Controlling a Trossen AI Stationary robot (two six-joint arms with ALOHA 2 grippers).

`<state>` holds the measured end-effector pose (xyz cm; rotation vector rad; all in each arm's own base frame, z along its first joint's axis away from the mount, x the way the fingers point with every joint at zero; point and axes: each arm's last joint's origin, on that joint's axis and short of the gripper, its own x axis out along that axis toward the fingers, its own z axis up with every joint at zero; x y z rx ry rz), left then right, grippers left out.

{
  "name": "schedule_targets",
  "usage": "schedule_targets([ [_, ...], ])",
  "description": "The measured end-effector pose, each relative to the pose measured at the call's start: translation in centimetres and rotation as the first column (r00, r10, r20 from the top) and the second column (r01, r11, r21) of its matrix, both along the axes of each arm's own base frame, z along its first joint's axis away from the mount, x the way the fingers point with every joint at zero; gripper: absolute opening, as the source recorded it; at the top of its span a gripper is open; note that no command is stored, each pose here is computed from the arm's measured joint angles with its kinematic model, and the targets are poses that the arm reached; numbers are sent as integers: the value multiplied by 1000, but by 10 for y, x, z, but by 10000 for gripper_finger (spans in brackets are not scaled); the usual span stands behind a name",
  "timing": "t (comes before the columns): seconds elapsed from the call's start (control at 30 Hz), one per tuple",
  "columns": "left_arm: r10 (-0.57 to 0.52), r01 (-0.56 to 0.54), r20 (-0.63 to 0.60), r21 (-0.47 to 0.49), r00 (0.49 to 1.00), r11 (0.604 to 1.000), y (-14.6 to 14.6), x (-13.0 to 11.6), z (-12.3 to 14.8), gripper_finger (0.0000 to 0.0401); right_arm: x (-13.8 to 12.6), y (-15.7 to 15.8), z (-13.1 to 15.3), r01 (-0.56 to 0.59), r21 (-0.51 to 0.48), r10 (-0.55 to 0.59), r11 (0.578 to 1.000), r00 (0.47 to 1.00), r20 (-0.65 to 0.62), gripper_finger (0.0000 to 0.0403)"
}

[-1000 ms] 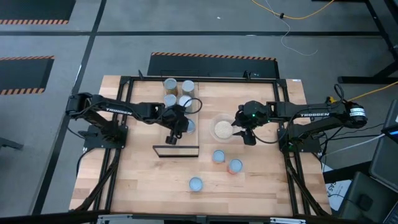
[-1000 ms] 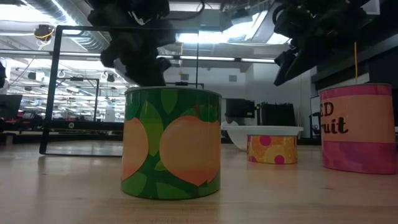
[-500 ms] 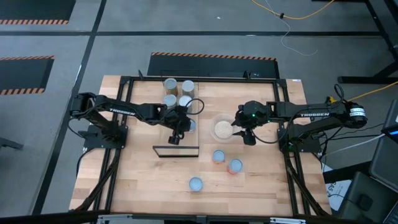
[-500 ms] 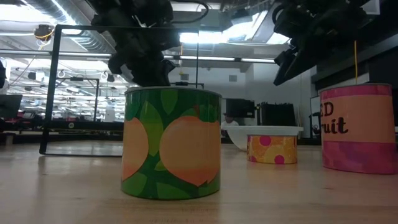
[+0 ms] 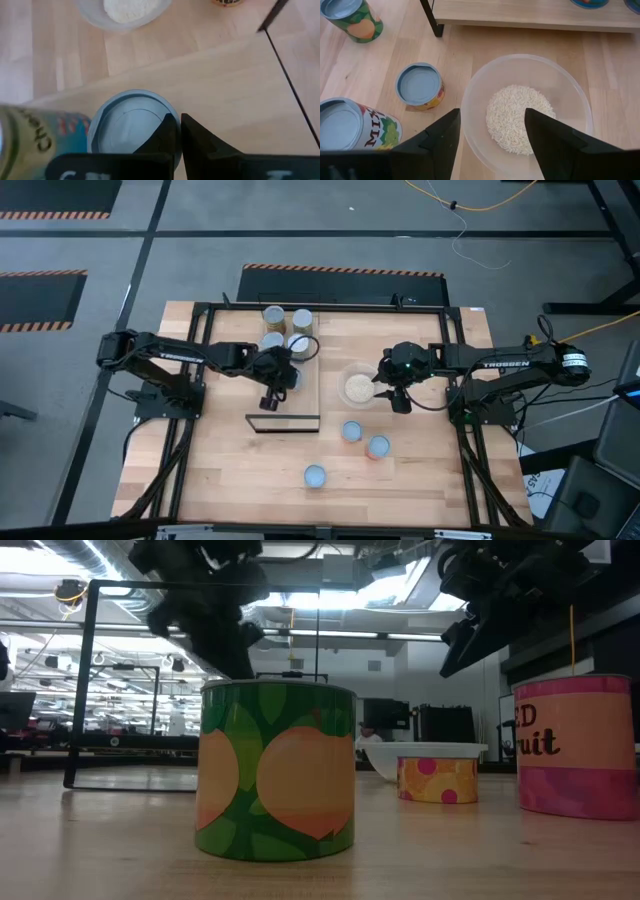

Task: Pick and place cans onto a shelf
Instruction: Put the small canned oranges on the shelf

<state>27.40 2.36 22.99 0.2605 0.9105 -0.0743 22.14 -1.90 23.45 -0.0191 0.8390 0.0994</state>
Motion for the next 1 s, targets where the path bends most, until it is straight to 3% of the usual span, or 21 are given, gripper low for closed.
schedule_targets([
  [0.4, -21, 25, -117, 29, 993, 999, -3, -41, 20, 5, 0, 0, 0, 0, 0, 0, 1000, 1000, 2, 225],
  [0.77, -15, 21, -142, 37, 990, 999, 5, -47, -3, 5, 1, 0, 0, -2, -2, 2, 1000, 1000, 8, 225],
  [1.0, -14, 20, -135, 38, 991, 999, 5, -46, -4, 14, 0, 0, 1, -2, -3, 2, 1000, 1000, 8, 225],
])
